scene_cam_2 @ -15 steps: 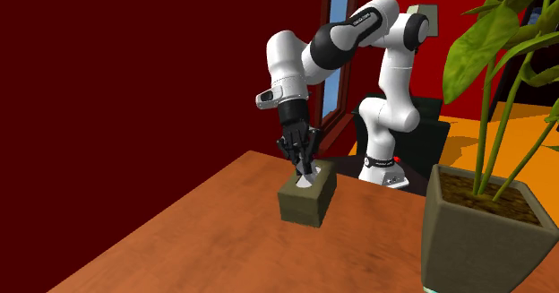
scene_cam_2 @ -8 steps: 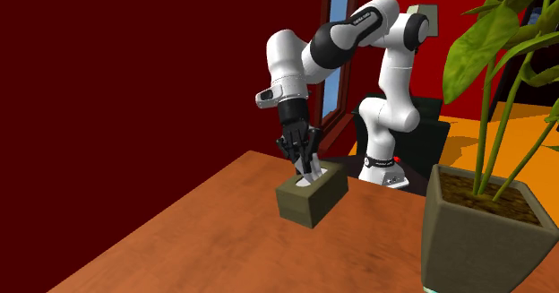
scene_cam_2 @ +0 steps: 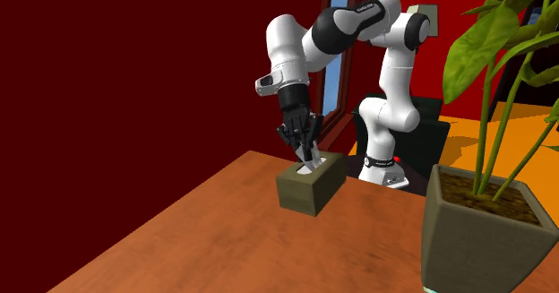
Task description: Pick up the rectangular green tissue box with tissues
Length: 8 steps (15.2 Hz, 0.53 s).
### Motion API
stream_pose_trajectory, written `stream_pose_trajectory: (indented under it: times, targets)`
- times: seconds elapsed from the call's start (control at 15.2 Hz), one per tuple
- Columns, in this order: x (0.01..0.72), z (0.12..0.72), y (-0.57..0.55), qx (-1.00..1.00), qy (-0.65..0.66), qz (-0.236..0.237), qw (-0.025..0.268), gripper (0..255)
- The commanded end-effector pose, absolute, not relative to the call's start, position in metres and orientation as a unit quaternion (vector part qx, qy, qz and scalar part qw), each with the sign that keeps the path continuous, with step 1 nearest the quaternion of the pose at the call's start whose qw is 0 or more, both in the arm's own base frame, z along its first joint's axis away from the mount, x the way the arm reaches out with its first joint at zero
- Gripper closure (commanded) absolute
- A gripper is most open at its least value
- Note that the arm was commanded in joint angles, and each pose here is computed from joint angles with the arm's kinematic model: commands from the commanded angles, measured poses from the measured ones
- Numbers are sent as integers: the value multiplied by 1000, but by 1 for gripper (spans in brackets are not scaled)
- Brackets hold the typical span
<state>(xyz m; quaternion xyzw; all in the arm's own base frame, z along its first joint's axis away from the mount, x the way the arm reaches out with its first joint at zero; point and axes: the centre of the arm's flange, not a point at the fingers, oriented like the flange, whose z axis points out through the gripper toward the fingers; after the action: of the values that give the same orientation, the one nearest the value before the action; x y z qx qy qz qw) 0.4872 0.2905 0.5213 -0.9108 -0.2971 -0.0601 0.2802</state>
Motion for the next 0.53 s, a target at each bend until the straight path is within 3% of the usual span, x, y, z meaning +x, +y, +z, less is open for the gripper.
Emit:
stream_pose_trajectory:
  times: [0.0, 0.46]
  targets:
    - [487, 532, 291, -911, -297, -60, 280, 255]
    - [487, 564, 291, -911, -297, -60, 280, 255]
